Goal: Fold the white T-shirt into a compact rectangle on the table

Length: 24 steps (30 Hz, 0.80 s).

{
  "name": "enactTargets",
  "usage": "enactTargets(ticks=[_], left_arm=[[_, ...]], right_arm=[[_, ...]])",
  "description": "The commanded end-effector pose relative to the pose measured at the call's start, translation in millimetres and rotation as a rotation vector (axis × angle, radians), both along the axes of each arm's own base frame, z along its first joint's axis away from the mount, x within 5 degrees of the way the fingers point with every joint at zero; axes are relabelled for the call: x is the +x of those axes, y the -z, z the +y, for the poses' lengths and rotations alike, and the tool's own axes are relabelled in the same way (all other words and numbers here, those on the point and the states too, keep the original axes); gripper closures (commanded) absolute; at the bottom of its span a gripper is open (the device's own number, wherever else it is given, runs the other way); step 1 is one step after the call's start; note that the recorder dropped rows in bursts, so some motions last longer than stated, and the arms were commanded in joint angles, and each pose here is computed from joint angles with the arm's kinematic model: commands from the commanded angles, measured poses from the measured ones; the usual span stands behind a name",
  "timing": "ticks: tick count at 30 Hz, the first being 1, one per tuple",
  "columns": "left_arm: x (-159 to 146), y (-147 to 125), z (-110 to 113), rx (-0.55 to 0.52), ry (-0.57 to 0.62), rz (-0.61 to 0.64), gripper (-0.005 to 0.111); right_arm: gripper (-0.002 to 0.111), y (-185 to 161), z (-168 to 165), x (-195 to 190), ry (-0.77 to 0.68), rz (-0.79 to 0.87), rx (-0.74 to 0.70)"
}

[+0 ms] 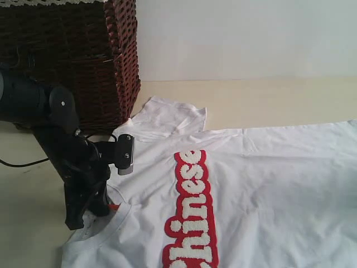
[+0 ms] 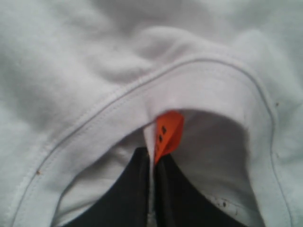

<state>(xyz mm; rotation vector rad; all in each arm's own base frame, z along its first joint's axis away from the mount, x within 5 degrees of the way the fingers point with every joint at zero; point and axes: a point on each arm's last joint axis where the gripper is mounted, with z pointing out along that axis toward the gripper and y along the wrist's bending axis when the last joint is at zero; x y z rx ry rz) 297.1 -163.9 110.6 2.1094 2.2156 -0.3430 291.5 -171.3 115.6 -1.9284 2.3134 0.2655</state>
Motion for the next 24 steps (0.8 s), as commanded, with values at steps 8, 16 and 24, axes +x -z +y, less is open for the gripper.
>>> enactTargets(ticks=[8,16,24], left_arm=[[-8.9,11.7,2.8,0.026,0.002,0.074,0.107],[-8.9,11.7,2.8,0.026,0.002,0.074,0.107],[-8.9,11.7,2.8,0.026,0.002,0.074,0.107]], right_arm=[[0.004,5.5,1.9,-0.8,-0.016,0.019,0.028],[0.004,5.4,2.3,-1.5,-0.016,0.027,0.033],[0.004,5.3,2.7,-1.1,-0.011,0.024,0.037]])
